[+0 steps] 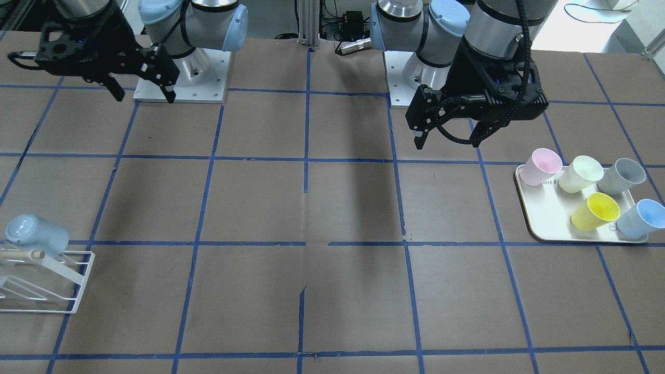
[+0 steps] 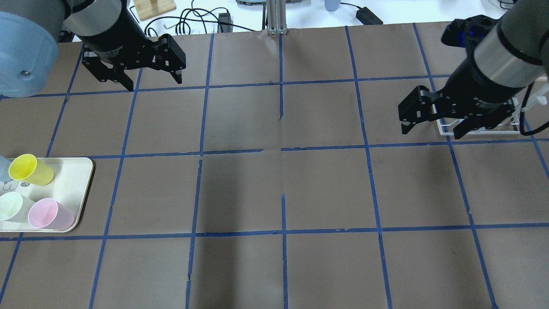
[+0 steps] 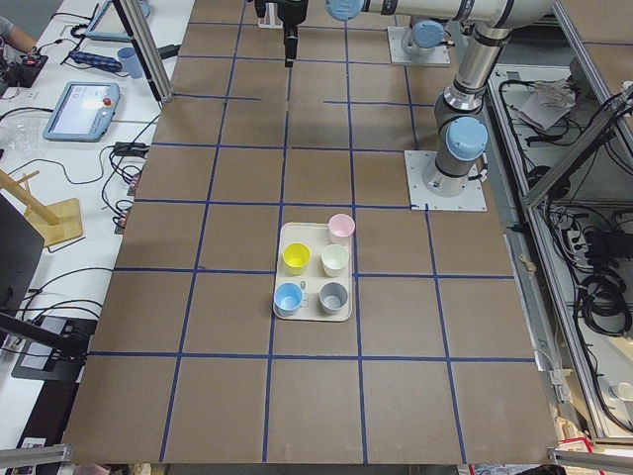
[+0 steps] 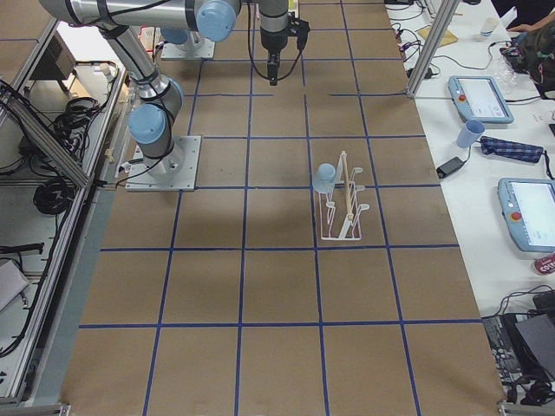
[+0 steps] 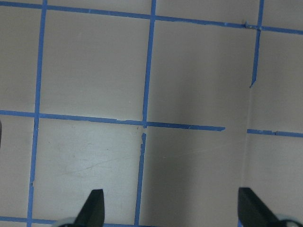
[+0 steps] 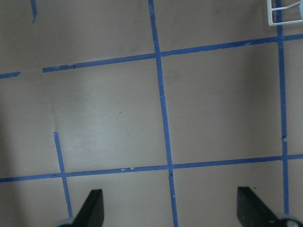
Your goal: Transfer IKEA cup to right arm and place on rack
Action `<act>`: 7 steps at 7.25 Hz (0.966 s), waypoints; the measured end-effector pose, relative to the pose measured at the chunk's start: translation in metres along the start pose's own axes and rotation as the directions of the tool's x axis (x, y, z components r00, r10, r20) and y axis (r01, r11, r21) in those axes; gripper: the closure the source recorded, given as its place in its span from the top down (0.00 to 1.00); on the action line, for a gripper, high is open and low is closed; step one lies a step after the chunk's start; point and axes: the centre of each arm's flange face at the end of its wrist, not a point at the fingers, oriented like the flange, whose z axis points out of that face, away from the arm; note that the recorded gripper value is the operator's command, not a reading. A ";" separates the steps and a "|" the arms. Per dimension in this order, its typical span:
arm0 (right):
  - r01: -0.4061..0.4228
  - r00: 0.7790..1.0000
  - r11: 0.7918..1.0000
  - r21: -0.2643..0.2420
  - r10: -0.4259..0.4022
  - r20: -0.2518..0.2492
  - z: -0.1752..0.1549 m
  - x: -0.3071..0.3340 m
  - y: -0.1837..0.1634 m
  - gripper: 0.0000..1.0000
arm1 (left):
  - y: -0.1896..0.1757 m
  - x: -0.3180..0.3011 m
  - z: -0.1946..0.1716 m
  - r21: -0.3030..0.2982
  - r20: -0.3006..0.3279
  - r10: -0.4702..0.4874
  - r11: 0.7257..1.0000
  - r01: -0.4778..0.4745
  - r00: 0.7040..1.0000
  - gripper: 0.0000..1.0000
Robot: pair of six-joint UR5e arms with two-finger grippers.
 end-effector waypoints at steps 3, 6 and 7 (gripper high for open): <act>-0.002 1.000 1.000 -0.004 0.002 -0.001 0.003 -0.024 0.005 1.00 | 0.003 0.000 0.000 0.001 0.000 0.000 1.000 0.000 1.000 1.00; -0.065 0.998 0.998 -0.006 0.065 -0.002 -0.019 -0.004 -0.006 1.00 | 0.007 0.000 -0.001 0.001 -0.003 0.001 1.000 -0.001 1.000 1.00; -0.076 0.997 0.997 -0.012 0.076 -0.004 -0.020 -0.003 -0.007 1.00 | 0.008 0.000 -0.001 0.002 -0.003 0.001 1.000 -0.001 1.000 1.00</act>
